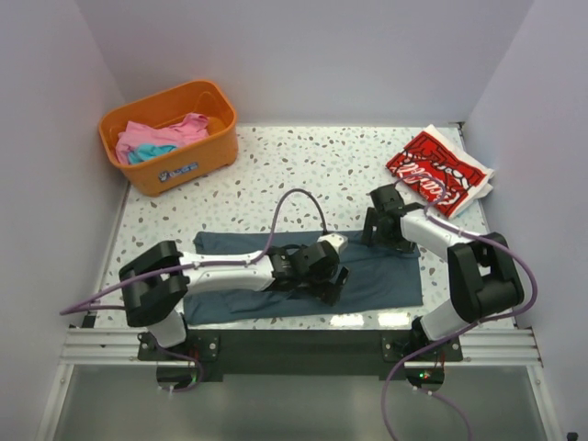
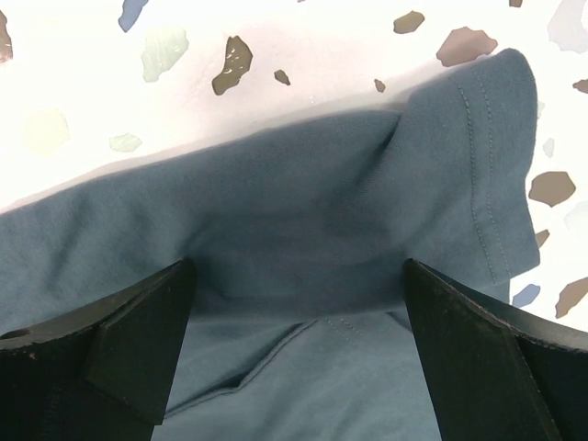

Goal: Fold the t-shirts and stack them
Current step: Fold the tshirt

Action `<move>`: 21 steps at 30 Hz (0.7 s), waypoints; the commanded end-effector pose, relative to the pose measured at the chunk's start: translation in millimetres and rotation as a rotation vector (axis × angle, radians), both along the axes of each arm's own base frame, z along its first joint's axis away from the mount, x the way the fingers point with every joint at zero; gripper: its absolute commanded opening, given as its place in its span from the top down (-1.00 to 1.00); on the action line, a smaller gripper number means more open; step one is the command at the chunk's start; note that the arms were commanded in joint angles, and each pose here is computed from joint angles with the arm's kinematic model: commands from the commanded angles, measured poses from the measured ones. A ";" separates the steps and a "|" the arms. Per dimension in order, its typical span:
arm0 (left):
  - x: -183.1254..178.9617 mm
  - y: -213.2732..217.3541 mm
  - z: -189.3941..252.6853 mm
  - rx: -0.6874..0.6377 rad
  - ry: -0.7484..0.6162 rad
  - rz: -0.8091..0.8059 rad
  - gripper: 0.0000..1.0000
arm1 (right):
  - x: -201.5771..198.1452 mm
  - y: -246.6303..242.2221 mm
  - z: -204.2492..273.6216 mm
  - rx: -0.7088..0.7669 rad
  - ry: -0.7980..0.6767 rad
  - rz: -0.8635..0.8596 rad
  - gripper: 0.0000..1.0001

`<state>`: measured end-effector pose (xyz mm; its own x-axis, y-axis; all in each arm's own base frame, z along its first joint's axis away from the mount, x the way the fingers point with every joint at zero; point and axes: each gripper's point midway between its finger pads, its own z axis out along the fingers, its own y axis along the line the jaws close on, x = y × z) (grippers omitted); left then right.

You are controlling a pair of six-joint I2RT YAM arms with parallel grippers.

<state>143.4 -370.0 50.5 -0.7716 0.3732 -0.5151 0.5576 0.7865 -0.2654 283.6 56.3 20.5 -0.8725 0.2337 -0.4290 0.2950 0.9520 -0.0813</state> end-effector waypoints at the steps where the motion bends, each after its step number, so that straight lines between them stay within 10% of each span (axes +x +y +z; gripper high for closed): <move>1: 15.4 6.5 57.1 -0.108 -0.103 0.061 -1.00 | 7.7 -1.9 21.0 0.000 -0.053 0.001 -0.97; 9: 39.3 112.7 108.0 -0.125 -0.213 0.446 -1.00 | 15.9 13.4 59.5 0.088 -0.150 0.070 -0.97; 21: 57.1 231.5 -16.5 0.022 0.111 0.851 -1.00 | 32.0 39.9 32.7 0.178 -0.114 0.158 -0.97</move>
<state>196.2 -134.0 46.0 -0.8318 -0.2757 -0.4818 -0.2041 0.9590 -0.1964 307.2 84.9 60.9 -0.8437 0.1912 -0.5015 0.1784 0.9812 0.0739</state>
